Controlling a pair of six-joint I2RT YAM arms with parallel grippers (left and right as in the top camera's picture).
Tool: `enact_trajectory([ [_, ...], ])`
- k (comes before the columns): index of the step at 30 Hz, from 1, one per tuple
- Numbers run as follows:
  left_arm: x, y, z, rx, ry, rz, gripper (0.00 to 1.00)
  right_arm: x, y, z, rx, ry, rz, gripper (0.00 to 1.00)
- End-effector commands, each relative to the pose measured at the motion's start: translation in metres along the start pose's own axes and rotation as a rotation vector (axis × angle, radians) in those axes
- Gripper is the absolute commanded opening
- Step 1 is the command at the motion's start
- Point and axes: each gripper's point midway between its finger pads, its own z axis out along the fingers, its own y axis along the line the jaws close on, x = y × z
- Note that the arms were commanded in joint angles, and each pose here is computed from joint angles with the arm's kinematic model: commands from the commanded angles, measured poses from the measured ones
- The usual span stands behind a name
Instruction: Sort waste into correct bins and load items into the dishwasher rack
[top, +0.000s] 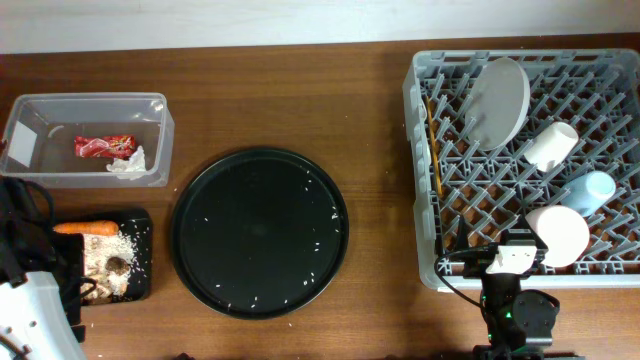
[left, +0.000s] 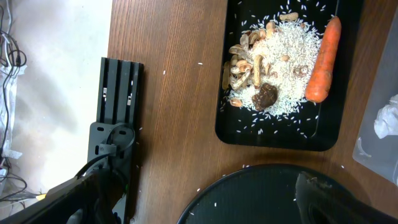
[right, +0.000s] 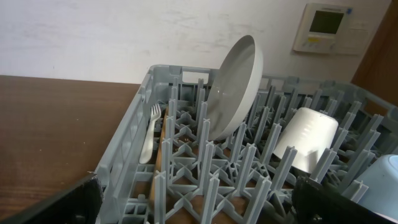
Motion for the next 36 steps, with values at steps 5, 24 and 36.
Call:
enact_trajectory([
  [5,-0.001,0.001,-0.001,0.004,-0.006,-0.013,0.99,0.003,-0.004,0.0,0.021,0.004,-0.006,0.99],
  [24,0.088,-0.067,0.015,0.676,-0.009,0.207,0.99,0.003,-0.004,0.0,0.021,0.004,-0.006,0.99],
  [36,0.141,-0.109,0.039,1.421,-0.553,0.635,0.99,0.003,-0.004,0.0,0.021,0.004,-0.006,0.99],
])
